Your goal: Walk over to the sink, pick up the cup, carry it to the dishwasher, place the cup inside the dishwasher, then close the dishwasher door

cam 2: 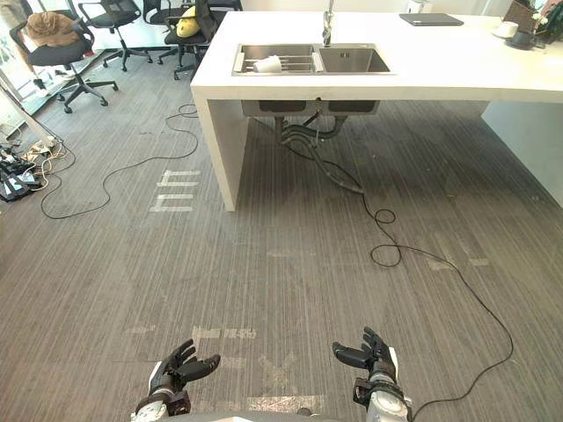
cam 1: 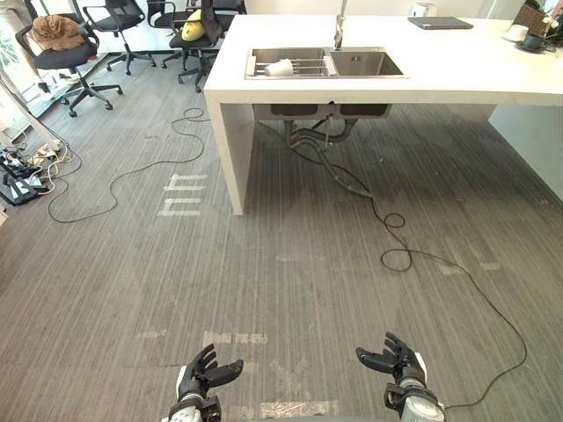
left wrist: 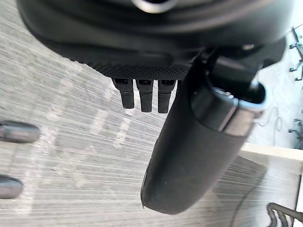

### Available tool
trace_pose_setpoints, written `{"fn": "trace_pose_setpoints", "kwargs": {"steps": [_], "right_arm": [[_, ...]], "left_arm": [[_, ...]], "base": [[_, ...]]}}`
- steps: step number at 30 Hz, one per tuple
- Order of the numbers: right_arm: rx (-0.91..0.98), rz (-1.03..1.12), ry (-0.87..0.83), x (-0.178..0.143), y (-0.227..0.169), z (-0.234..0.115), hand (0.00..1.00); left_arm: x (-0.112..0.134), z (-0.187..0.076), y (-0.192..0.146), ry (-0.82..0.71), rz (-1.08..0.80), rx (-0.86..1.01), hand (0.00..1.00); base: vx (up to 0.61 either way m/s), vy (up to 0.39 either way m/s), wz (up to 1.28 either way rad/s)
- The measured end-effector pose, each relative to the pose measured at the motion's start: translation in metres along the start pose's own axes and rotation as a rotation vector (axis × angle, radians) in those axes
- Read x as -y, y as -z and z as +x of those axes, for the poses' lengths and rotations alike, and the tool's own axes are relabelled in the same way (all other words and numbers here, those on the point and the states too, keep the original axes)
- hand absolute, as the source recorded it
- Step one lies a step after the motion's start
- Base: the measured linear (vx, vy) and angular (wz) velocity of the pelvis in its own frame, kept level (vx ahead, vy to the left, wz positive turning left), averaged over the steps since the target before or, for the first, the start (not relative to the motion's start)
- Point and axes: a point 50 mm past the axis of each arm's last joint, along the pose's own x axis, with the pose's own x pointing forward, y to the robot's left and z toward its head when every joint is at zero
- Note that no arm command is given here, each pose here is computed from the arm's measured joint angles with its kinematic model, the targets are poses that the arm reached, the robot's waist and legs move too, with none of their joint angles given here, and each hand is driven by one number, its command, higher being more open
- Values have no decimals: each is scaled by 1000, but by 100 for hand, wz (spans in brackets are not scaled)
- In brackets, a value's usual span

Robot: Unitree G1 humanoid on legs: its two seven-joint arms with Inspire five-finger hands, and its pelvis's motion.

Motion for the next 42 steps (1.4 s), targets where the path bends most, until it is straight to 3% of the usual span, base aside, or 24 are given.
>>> {"fn": "trace_pose_setpoints", "kwargs": {"steps": [23,25,34,42], "right_arm": [[201,-66,-7,-1,-60,12,90],[199,-92,-6,1,-56,9,90],[231,-61,-1,-2,-59,6,90],[193,-30,54,9,-50,6,90]], "left_arm": [[29,2,-58,90,-9,235,90],[23,3,-58,77,5,232,90],[40,0,-51,116,-42,216,90],[46,-1,-51,122,-58,217,90]], "base": [[133,8,-3],[468,-164,20],[453,-178,0],[334,134,-12]]}}
